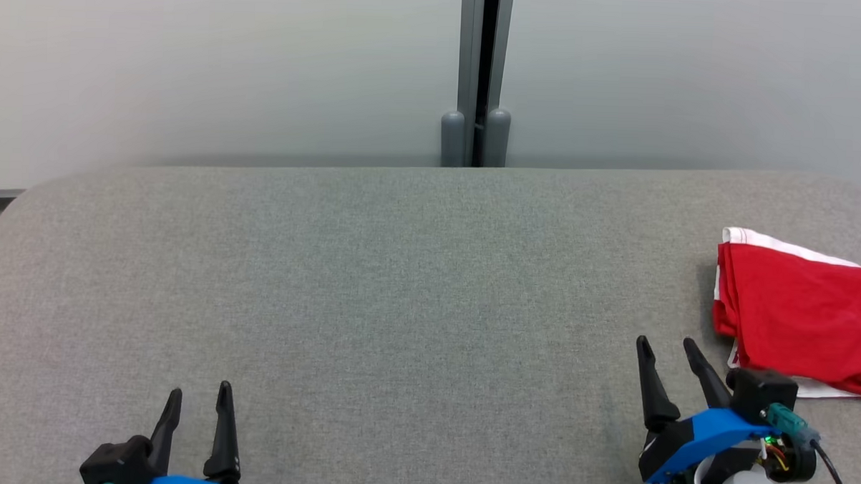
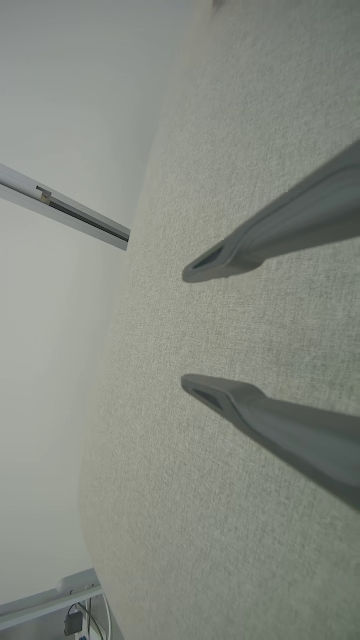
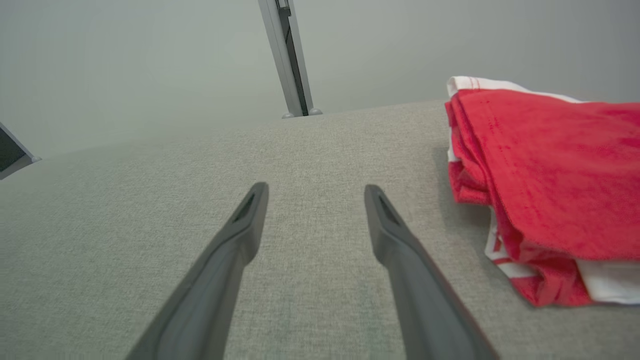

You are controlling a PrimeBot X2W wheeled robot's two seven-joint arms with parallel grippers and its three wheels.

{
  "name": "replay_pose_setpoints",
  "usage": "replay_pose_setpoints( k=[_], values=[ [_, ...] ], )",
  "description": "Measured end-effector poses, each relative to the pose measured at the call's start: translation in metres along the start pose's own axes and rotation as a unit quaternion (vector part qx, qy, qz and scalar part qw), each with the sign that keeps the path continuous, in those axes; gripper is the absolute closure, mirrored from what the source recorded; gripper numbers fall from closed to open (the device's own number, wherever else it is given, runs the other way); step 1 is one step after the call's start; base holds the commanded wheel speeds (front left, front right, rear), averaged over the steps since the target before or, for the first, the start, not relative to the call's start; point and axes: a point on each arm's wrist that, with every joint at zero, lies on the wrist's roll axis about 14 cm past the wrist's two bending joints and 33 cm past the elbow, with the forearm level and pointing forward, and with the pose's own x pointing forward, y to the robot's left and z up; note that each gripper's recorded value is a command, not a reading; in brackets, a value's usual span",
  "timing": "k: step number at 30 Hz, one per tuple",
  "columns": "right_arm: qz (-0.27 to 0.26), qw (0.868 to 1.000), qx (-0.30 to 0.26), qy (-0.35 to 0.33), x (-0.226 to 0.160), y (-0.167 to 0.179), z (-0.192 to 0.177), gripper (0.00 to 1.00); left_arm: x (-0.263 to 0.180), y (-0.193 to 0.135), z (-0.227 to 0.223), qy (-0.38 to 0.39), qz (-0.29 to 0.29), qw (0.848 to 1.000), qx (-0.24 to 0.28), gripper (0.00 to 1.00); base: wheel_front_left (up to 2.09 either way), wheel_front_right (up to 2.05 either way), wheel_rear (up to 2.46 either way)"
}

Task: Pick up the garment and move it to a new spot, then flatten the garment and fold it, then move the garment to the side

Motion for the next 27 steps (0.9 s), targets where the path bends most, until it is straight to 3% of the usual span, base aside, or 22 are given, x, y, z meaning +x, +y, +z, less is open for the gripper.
replay_pose_setpoints(
  k=[8,9,15,27],
  values=[
    [0.005,1.000,-0.002,0.006,-0.008,0.003,-0.006,0.00,-0.004,-0.005,0.002,-0.007,-0.001,1.000,-0.017,0.00,0.00,0.00,0.00],
    [0.005,1.000,-0.001,0.008,-0.008,0.003,-0.006,1.00,-0.004,-0.006,0.003,-0.009,-0.002,1.000,-0.022,1.00,0.00,0.00,0.00],
    [-0.007,0.999,0.015,0.046,-0.018,-0.001,-0.031,1.00,-0.013,-0.001,-0.019,0.026,0.011,0.999,-0.037,1.00,0.00,0.00,0.00],
    [-0.031,0.992,0.121,0.032,-0.016,-0.007,-0.019,1.00,-0.011,0.007,-0.011,0.018,0.038,0.990,-0.134,1.00,0.00,0.00,0.00]
  ],
)
